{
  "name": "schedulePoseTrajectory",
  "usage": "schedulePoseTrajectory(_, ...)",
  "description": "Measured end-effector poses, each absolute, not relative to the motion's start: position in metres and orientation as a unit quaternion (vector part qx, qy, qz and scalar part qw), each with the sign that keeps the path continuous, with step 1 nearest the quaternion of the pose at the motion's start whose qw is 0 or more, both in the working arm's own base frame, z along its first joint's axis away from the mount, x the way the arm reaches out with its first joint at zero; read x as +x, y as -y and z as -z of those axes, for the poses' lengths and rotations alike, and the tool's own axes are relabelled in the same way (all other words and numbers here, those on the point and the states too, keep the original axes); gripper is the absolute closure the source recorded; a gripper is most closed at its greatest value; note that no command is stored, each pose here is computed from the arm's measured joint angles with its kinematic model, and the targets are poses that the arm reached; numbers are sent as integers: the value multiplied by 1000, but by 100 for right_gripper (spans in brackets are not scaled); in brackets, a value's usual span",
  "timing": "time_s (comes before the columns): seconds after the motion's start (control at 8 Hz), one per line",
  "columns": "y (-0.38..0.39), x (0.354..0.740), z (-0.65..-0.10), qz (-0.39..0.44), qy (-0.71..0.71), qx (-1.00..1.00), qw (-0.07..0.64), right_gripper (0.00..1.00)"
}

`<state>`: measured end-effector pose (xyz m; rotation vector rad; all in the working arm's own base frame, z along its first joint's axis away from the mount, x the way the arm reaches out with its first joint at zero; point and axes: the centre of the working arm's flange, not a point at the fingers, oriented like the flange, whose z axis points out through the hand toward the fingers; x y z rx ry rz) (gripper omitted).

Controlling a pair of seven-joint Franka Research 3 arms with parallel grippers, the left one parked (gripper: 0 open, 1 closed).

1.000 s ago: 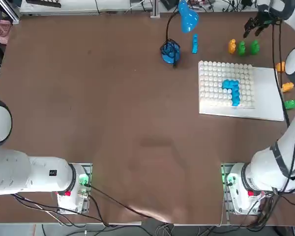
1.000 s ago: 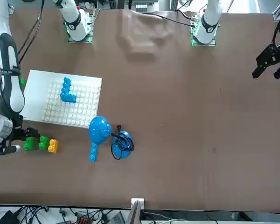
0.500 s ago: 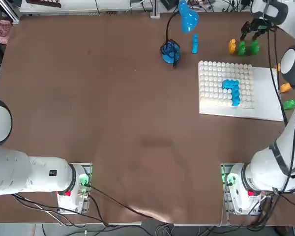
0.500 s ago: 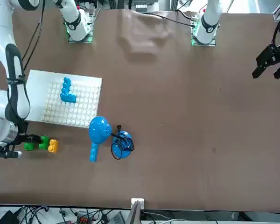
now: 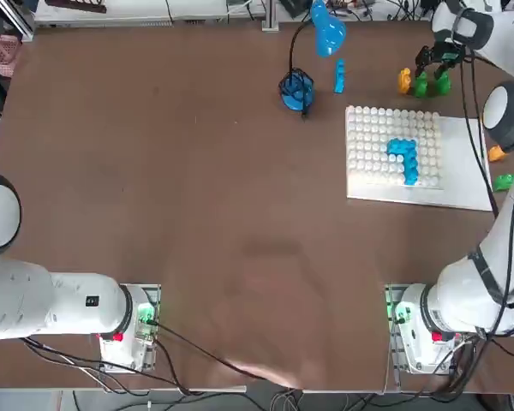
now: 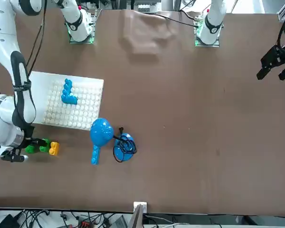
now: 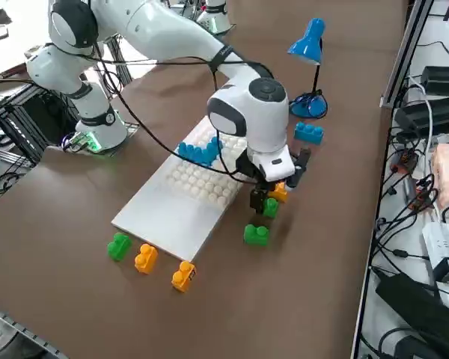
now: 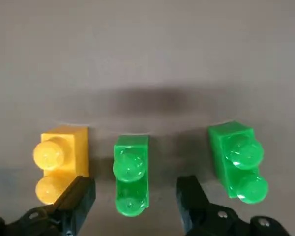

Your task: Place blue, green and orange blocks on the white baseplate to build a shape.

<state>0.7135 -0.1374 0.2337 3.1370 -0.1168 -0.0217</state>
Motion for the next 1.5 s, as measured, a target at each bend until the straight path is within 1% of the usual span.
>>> schedulePoseTrajectory(0.38,139,711,-215,15,40,999,2,0)
schedulePoseTrajectory(0.5,140,712,-211,11,40,999,3,1)
schedulePoseTrajectory(0.62,140,712,-207,9,41,999,3,6)
schedulePoseTrajectory(0.75,140,712,-205,11,41,999,3,15)
schedulePoseTrajectory(0.88,141,712,-205,11,45,999,3,41)
schedulePoseTrajectory(1.0,141,712,-205,11,48,999,3,53)
schedulePoseTrajectory(1.12,141,712,-205,10,49,999,3,60)
schedulePoseTrajectory(1.5,143,717,-216,3,50,999,5,61)
